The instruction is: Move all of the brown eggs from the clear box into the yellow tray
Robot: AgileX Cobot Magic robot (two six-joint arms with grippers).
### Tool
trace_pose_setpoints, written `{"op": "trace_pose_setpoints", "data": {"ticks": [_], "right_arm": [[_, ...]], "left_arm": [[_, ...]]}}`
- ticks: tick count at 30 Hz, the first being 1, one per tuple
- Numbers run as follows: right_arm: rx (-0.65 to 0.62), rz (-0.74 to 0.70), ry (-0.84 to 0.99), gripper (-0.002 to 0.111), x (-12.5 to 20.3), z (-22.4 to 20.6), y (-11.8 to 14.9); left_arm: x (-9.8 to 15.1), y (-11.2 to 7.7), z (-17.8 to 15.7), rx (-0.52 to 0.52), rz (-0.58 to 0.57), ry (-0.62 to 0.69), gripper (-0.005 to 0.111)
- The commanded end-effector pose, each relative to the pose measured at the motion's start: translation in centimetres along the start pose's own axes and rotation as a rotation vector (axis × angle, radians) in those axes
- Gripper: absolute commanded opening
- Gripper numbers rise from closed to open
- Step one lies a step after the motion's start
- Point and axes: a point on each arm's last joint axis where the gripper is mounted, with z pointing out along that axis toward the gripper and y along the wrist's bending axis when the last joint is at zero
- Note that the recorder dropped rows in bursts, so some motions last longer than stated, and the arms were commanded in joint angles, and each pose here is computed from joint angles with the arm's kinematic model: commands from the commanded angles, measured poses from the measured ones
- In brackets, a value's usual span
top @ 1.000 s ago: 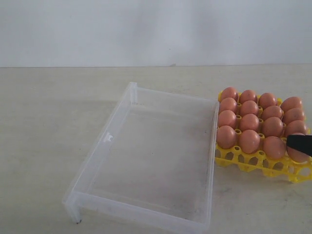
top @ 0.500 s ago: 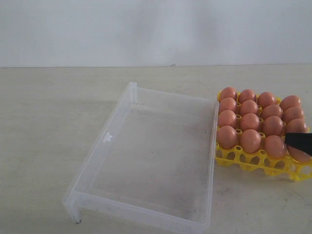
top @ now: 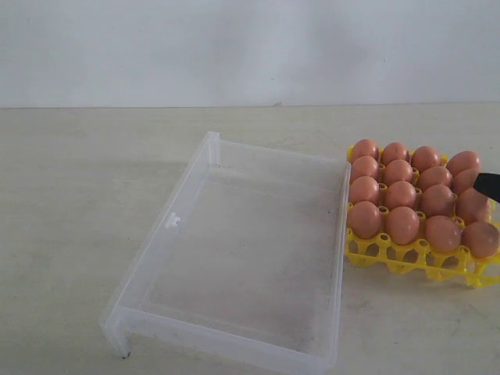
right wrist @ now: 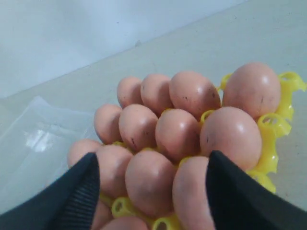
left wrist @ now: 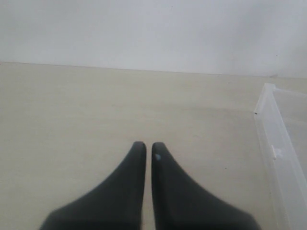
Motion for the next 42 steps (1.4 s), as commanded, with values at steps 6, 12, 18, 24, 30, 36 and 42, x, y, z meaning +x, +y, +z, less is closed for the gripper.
{"op": "trace_pose_setpoints", "data": {"ticks": [6,12,18,24,30,36,42], "right_arm": [[-0.133,1.007,-0.876,0.0,-11.8,-4.2,2.3],[-0.563,1.007,-1.098,0.0,-19.7,-5.9,9.2],[-0.443,-0.278,-0.685,0.0,-23.6,-8.4,24.2],[0.183,-0.59,-0.606,0.0,-24.1,-12.9,30.7],[0.545,-0.931,-0.857,0.0,-23.0,-19.6,33.8],[1.601,-1.051,-0.664,0.0,-22.4,-25.4,29.8],[1.343,-0.372,-0.116,0.0,-18.4,-20.7,24.2]], "left_arm": [[0.0,0.0,0.0,0.004,0.0,-0.007,0.004],[0.0,0.0,0.0,0.004,0.0,-0.007,0.004],[0.0,0.0,0.0,0.004,0.0,-0.007,0.004],[0.0,0.0,0.0,0.004,0.0,-0.007,0.004],[0.0,0.0,0.0,0.004,0.0,-0.007,0.004],[0.0,0.0,0.0,0.004,0.0,-0.007,0.004],[0.0,0.0,0.0,0.004,0.0,-0.007,0.004]]}}
